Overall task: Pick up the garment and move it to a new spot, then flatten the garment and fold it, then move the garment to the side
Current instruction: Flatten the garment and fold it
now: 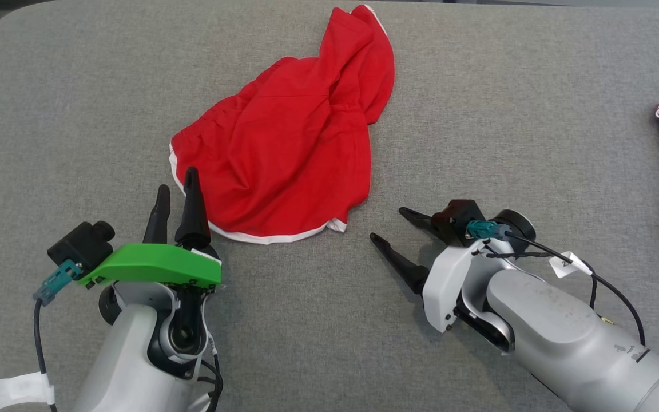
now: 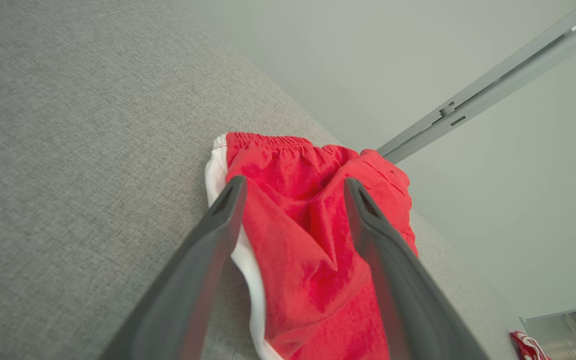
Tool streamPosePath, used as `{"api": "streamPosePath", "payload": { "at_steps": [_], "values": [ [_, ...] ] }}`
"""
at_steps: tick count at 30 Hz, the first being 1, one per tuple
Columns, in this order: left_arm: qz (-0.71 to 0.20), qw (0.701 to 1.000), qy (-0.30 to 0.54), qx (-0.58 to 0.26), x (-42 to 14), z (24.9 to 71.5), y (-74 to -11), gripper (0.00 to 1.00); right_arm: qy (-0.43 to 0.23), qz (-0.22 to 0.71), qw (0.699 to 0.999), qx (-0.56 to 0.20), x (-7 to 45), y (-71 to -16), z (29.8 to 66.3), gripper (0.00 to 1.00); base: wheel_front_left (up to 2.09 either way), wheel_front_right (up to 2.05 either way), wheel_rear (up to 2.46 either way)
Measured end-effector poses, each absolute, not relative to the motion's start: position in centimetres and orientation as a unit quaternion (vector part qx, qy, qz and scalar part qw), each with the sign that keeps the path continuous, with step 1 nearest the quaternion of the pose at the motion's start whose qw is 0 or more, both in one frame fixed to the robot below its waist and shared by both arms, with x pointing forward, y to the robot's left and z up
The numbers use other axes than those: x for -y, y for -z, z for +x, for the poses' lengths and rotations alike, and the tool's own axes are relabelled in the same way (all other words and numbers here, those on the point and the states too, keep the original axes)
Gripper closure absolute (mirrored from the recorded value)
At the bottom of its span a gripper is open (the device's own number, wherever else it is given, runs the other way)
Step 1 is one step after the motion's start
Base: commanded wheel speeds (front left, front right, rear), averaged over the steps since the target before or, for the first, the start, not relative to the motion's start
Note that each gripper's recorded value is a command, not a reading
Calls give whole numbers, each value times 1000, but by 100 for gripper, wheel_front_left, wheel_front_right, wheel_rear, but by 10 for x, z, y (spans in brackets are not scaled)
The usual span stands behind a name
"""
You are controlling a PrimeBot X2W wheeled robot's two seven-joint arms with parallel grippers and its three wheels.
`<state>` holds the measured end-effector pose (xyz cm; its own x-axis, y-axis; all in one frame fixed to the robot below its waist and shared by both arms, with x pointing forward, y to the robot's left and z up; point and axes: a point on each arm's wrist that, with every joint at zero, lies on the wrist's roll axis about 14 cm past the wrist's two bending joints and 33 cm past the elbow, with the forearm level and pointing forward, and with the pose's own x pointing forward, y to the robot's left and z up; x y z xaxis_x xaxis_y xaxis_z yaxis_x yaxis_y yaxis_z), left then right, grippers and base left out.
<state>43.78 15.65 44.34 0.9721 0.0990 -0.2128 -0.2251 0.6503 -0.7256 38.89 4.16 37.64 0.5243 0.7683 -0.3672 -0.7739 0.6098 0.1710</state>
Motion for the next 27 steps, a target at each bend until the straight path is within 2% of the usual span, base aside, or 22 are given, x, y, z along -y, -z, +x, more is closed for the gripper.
{"api": "streamPosePath", "payload": {
  "at_steps": [17, 18, 19, 20, 21, 23, 24, 26, 27],
  "values": [
    [-384, 913, -121, -66, -184, 426, -443, 0, -506, 2, 837, -208, -100, -378, 377, 0, 0, 0, 0],
    [-384, 913, -123, -65, -186, 425, -443, 0, -508, 2, 836, -207, -102, -378, 377, 2, 0, 0, 0],
    [-383, 913, -126, -64, -188, 424, -443, 0, -509, 1, 835, -207, -104, -377, 378, 9, 0, 0, 0],
    [-382, 913, -129, -63, -190, 423, -443, 0, -510, 0, 835, -207, -105, -377, 379, 9, 0, 0, 0],
    [-382, 913, -132, -62, -192, 422, -443, 0, -512, -1, 834, -207, -107, -377, 379, 13, 0, 0, 0],
    [-379, 913, -140, -58, -198, 421, -444, 0, -514, -1, 832, -208, -109, -376, 379, 27, 0, 0, 0],
    [-378, 913, -143, -56, -201, 421, -444, 0, -514, -2, 832, -209, -110, -375, 379, 41, 0, 0, 0],
    [-378, 913, -147, -54, -204, 420, -445, 0, -514, -2, 832, -210, -110, -374, 379, 64, 0, 0, 0],
    [-377, 913, -148, -53, -205, 420, -445, 0, -508, -4, 835, -212, -109, -373, 381, 100, 0, 0, 0]
  ]
}}
